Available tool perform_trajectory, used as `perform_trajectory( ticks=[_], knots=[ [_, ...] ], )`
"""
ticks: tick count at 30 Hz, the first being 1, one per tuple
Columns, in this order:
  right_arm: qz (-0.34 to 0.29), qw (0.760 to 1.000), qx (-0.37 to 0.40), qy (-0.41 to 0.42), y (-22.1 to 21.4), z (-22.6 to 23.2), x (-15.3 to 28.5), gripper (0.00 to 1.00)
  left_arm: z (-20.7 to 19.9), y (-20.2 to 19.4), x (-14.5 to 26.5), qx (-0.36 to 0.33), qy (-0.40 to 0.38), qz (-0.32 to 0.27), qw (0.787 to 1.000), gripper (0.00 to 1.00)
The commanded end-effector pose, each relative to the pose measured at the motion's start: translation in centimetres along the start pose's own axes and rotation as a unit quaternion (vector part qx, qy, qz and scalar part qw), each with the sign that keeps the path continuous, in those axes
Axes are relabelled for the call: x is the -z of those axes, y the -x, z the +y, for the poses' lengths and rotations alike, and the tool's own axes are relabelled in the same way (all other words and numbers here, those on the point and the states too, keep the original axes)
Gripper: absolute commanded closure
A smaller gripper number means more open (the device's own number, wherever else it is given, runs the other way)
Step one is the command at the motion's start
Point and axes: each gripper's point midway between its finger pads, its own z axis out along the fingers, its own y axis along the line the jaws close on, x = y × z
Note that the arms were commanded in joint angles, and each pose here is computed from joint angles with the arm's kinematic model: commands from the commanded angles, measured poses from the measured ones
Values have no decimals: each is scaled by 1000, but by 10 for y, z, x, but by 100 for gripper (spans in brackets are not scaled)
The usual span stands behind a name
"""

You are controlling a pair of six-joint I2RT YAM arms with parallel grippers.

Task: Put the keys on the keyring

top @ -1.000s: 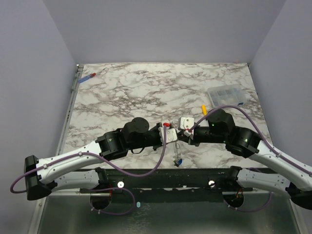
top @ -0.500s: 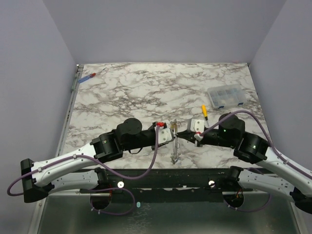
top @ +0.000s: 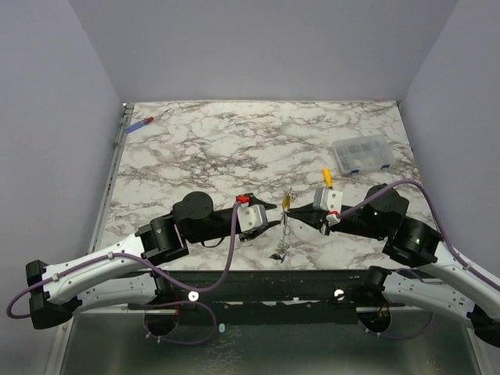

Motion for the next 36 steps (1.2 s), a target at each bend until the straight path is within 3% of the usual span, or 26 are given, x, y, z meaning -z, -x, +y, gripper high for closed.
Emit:
perform_trajectory(
  ticks=[1,9,20,30,36],
  knots=[
    [-41,999,1,5,21,1,3,99,-8,13,-2,8,-17,-40,999,59],
    [-59,998,-1,8,32,2,8,99,-9,16,-10,10,-21,-58,998,60],
    [-75,997,-5,30,41,10,11,99,-10,23,-14,9,-21,-87,996,73],
    [-96,995,0,17,50,6,16,99,-12,22,-14,12,-24,-93,995,69],
    [-105,994,-1,20,54,8,17,99,-14,26,-14,13,-29,-105,994,72]
  ],
)
